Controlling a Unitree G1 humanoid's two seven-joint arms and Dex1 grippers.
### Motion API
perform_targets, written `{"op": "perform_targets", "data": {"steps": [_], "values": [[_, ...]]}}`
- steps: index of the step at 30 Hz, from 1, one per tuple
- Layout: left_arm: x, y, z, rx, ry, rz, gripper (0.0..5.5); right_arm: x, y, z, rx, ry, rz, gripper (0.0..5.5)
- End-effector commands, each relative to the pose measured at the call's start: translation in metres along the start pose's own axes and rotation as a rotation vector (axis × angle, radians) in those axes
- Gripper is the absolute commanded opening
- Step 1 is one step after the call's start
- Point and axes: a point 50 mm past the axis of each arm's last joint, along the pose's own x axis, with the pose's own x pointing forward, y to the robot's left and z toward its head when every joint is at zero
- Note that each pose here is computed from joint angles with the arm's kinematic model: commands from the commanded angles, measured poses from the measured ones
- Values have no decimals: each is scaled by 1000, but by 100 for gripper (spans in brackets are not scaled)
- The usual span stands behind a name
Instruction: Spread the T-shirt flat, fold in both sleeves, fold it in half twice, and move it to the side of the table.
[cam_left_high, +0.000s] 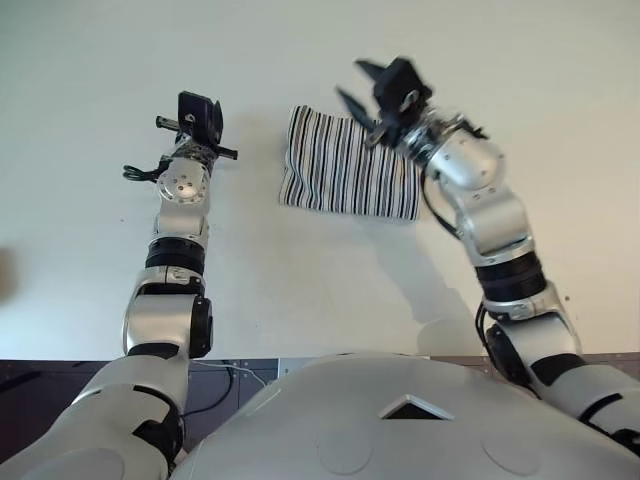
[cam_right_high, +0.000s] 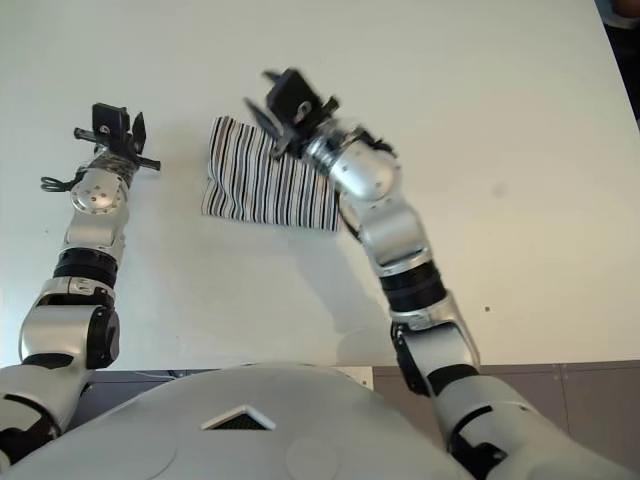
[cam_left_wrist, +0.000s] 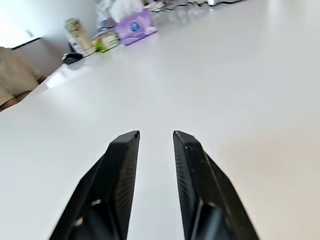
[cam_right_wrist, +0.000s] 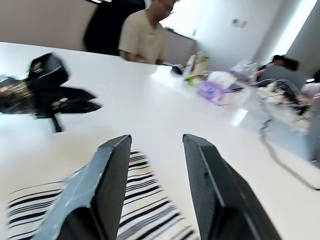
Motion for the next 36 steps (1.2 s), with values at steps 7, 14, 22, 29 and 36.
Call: {"op": "perform_targets", "data": {"steps": [7, 14, 22, 29, 36], "values": [[-4, -17, 15, -225, 21, 186, 123, -8, -26, -76, 376, 440, -310, 188], [7, -16, 35, -266, -22, 265, 123, -139, -179, -127, 690, 591, -1327, 188], [9, -24, 42, -288, -51, 257, 123, -149, -209, -106, 484, 495, -1373, 188], [14, -52, 133, -400, -317, 144, 123, -24, -173, 58, -67, -252, -1038, 188], [-17, -119, 180, -388, -486, -70, 170, 33, -83, 64, -33, -274, -840, 228]]}}
